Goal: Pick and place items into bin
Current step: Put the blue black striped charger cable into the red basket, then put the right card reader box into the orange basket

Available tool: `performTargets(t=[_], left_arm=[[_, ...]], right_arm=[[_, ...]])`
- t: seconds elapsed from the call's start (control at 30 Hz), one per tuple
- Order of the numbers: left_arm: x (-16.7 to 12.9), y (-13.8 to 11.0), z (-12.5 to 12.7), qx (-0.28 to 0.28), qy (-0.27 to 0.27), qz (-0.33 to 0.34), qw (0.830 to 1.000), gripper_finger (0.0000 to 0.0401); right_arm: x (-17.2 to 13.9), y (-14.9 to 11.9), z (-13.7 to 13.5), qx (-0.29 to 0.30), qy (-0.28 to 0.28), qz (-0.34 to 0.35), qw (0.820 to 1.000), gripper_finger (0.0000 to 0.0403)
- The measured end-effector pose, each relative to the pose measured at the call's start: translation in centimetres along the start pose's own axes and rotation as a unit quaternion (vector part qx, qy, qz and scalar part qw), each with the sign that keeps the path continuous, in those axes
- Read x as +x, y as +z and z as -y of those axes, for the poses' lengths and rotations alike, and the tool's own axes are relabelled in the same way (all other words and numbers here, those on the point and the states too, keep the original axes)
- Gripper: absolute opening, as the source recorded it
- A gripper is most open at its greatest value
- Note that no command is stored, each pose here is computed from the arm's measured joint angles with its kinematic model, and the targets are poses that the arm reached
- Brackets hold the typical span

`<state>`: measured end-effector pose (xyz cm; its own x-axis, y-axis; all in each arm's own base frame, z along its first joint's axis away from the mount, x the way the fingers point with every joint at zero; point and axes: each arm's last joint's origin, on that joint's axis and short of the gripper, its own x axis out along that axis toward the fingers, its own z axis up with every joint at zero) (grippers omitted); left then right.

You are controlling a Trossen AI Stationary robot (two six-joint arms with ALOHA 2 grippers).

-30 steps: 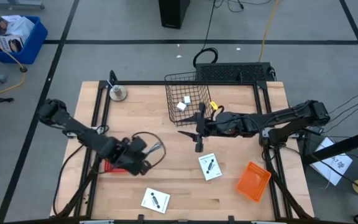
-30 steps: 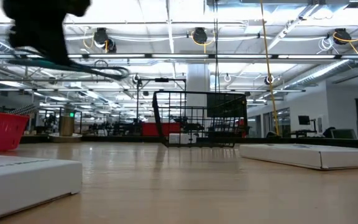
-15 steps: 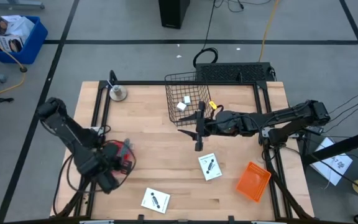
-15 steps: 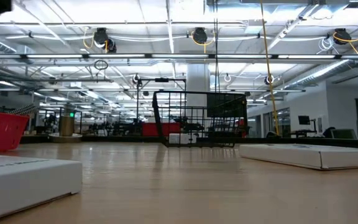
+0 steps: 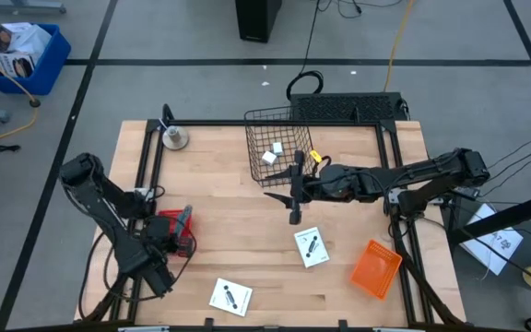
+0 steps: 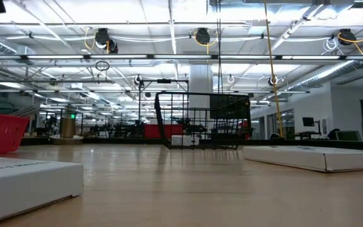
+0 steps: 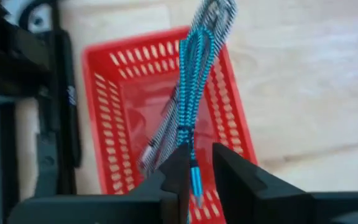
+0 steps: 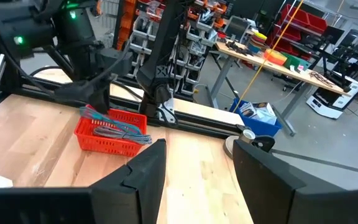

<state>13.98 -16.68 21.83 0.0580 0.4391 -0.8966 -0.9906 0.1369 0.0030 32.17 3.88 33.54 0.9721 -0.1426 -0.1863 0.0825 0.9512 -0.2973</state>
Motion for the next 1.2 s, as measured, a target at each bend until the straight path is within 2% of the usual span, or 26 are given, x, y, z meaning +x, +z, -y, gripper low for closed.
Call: performTargets(t=[0.1,0.3,0.4,0.53,0.63,0.73,0.8,0.87,0.93,1.13,1.2], left_arm=[[0.4,0.2,0.3,0.004,0.019,0.012,1.0,0.0097],[0.7,0.4,0.8,0.031,0.018,0.014,0.999,0.0137],[0.7,0.6,1.1,0.03,-0.012,0.039,0.999,0.0147],[0.6,0.5,2.0,0.029,-0.101,0.088,0.991,0.0149],[0.3,0.3,3.0,0.036,-0.193,0.138,0.971,0.0149],[-0.2,0.0,4.2,0.065,-0.28,0.211,0.934,0.0149],[-0.5,0.0,5.1,0.092,-0.308,0.26,0.911,0.015],[-0.7,0.1,5.9,0.123,-0.312,0.292,0.896,0.015],[-0.7,0.4,6.7,0.143,-0.31,0.305,0.889,0.015],[0.0,1.9,9.5,0.202,-0.288,0.258,0.9,0.015],[0.2,2.5,10.4,0.234,-0.289,0.234,0.898,0.015]], right_arm=[[0.0,0.0,0.0,0.001,0.0,0.001,1.0,0.0177],[0.0,0.0,0.0,0.002,0.001,0.001,1.0,0.018],[0.0,0.0,0.0,0.002,0.001,0.0,1.0,0.018],[0.0,0.0,0.0,0.021,0.002,-0.002,1.0,0.0177],[0.0,-0.2,-0.1,0.053,0.003,-0.008,0.999,0.0178],[0.0,-0.8,-0.2,0.088,0.005,-0.024,0.996,0.018],[0.1,-1.6,-0.5,0.106,0.007,-0.035,0.994,0.018],[0.1,-2.7,-0.9,0.133,0.01,-0.051,0.99,0.0179],[0.0,-4.0,-1.6,0.159,0.014,-0.072,0.985,0.0178],[-0.6,-7.6,-3.6,0.193,0.029,-0.125,0.973,0.0176],[-0.8,-8.6,-4.2,0.21,0.032,-0.141,0.967,0.0176]])
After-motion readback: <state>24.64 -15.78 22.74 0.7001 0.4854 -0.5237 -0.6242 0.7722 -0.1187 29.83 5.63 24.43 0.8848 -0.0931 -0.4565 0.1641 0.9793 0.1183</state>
